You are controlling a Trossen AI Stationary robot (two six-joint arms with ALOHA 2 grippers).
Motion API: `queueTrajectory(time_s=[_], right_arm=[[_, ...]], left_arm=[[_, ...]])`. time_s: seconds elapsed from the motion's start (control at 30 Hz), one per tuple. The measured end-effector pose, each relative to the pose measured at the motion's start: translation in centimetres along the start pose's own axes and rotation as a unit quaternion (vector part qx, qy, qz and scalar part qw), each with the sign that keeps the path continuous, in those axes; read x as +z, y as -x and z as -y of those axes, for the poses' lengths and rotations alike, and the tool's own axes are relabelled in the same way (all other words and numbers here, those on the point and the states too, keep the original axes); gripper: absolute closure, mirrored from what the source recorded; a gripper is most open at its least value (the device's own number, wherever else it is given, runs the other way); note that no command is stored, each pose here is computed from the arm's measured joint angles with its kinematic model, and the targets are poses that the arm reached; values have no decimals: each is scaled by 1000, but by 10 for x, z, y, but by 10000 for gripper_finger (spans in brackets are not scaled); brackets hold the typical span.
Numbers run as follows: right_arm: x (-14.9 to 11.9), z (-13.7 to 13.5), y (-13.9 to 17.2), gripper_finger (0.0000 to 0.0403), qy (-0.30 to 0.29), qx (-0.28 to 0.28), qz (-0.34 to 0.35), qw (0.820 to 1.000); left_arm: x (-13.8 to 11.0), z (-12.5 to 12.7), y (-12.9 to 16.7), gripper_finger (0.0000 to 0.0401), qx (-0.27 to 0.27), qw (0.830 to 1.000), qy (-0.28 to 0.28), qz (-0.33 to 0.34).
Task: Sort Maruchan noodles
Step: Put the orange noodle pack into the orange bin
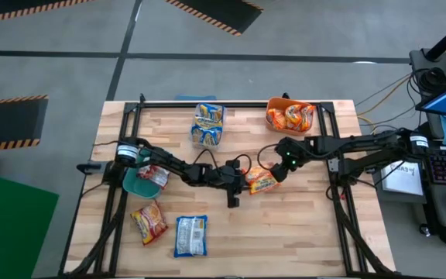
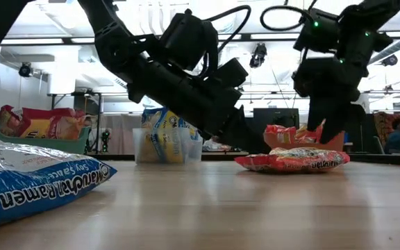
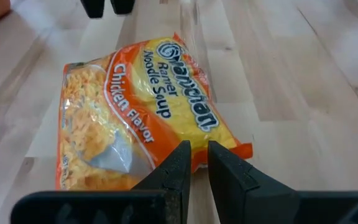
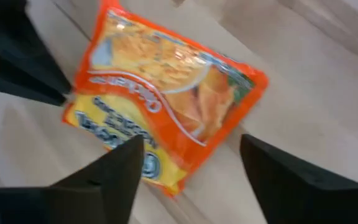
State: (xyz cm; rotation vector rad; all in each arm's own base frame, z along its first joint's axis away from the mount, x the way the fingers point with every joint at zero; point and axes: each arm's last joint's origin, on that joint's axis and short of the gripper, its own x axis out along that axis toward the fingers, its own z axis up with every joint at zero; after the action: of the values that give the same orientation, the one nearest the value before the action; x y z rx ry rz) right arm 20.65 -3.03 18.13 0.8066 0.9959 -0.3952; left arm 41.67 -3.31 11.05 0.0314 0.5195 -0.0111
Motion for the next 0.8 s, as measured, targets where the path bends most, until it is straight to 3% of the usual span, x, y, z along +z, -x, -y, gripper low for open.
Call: queueTrajectory(time_s=[0.17, 0.3, 0.8], right_arm=[[-11, 12, -12, 101, -16, -2, -5, 1000], [-20, 20, -24, 80, -34, 35, 3, 999], [-32, 33, -40, 74, -60, 160, 105, 980]], left_arm=[[-3, 0, -3, 365, 1, 1000, 0, 3], [-13, 0, -12, 365, 1, 1000, 1, 9], [-23, -2, -15, 365, 4, 1000, 14, -10]])
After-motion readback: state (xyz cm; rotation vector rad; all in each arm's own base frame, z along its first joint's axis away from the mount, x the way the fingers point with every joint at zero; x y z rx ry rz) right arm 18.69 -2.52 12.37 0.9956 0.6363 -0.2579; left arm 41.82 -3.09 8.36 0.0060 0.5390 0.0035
